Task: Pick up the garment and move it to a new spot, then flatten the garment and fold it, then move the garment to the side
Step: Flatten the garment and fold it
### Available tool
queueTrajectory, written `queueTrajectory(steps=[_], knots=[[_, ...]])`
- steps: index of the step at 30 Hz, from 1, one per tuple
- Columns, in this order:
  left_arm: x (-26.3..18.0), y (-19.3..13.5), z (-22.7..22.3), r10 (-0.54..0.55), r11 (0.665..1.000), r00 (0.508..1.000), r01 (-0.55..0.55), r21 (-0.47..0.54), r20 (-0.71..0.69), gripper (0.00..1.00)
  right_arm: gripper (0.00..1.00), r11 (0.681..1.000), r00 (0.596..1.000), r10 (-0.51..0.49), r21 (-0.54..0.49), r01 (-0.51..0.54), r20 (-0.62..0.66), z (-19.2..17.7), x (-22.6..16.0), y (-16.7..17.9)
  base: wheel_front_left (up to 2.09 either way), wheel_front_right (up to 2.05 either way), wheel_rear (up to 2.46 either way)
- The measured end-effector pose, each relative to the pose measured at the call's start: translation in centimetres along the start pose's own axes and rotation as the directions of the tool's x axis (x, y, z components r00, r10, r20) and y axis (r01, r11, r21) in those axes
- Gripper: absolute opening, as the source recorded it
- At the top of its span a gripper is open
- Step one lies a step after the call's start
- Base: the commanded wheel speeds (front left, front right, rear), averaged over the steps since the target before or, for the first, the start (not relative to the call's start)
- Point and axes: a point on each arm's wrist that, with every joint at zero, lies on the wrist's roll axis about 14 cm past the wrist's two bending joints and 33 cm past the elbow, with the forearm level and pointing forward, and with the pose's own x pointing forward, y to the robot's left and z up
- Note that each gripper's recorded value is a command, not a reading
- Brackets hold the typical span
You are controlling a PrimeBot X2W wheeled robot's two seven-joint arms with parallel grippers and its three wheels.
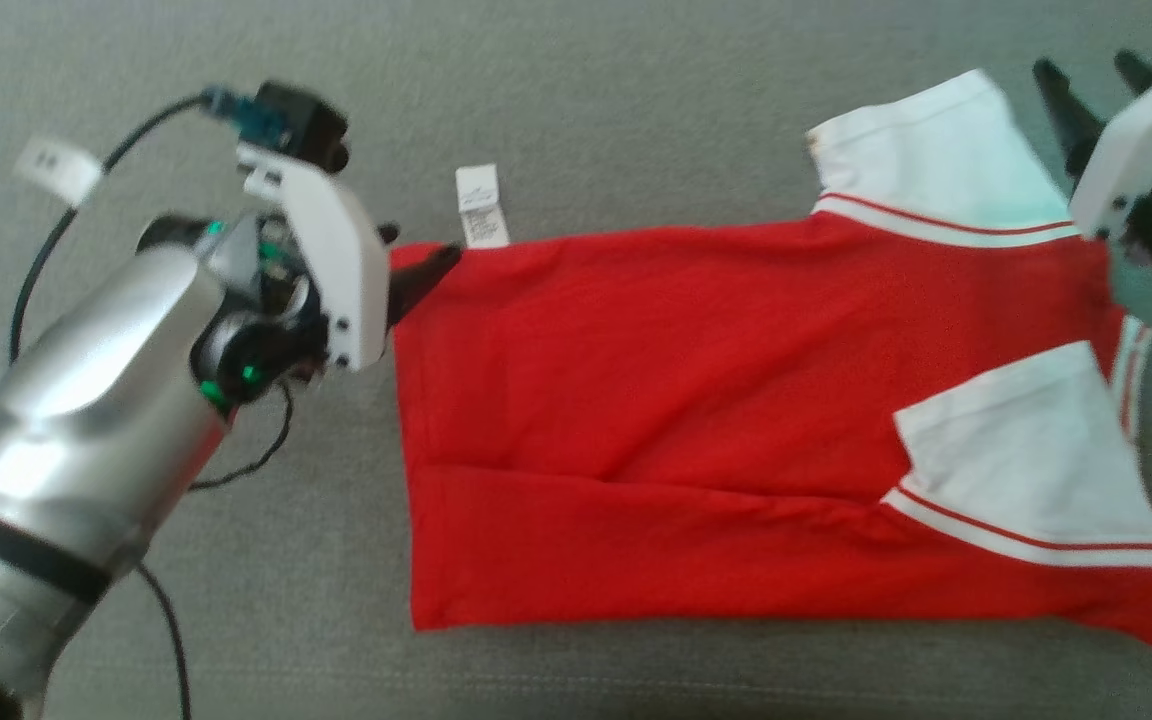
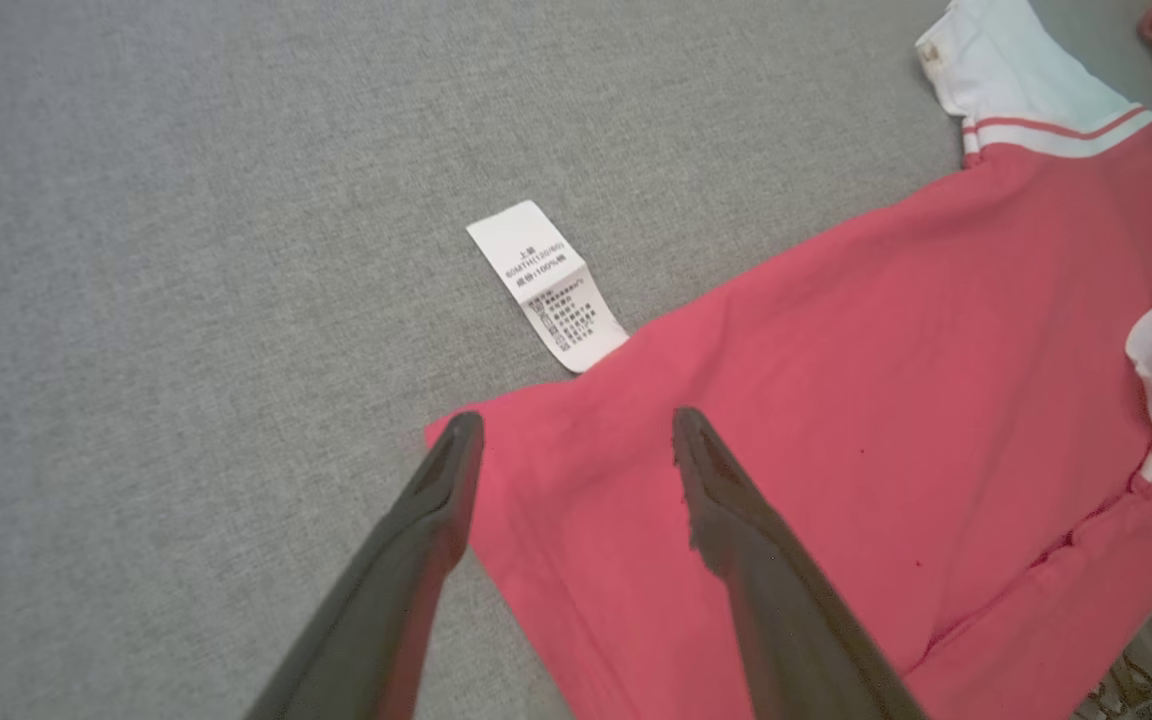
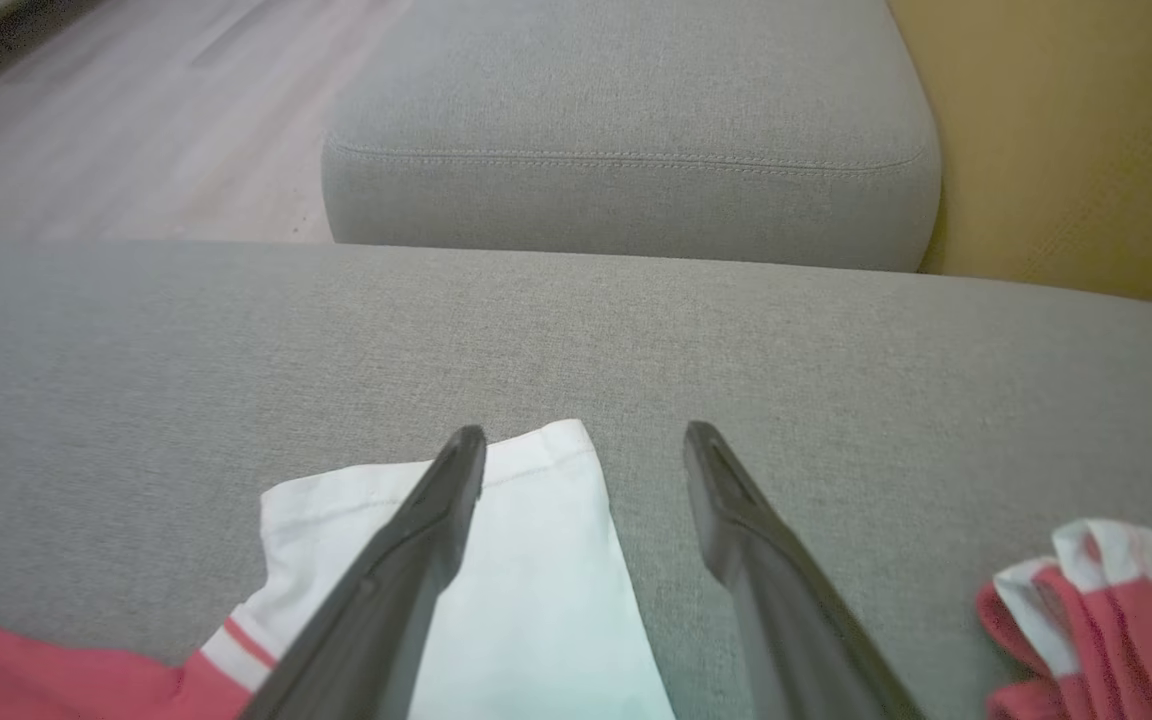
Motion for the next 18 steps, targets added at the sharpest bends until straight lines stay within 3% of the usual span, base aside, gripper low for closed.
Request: queueTrajectory(steps=[8,18], knots=[[1.3,1.0,-1.9,-0.014,1.000,0.995,0.013,-0.017,-0.095,1.00,1.00,0.998,0.992,0.037,-0.049,-0.043,-0.120,-2.4,4.9,0.8,0.00,0.00,0.00],[2.3,2.0,-2.2,-0.013,1.000,0.993,0.010,-0.026,-0.121,1.00,1.00,0.999,0.978,0.022,-0.038,-0.030,-0.210,-4.9,7.8,0.1,0.00,0.00,0.00]])
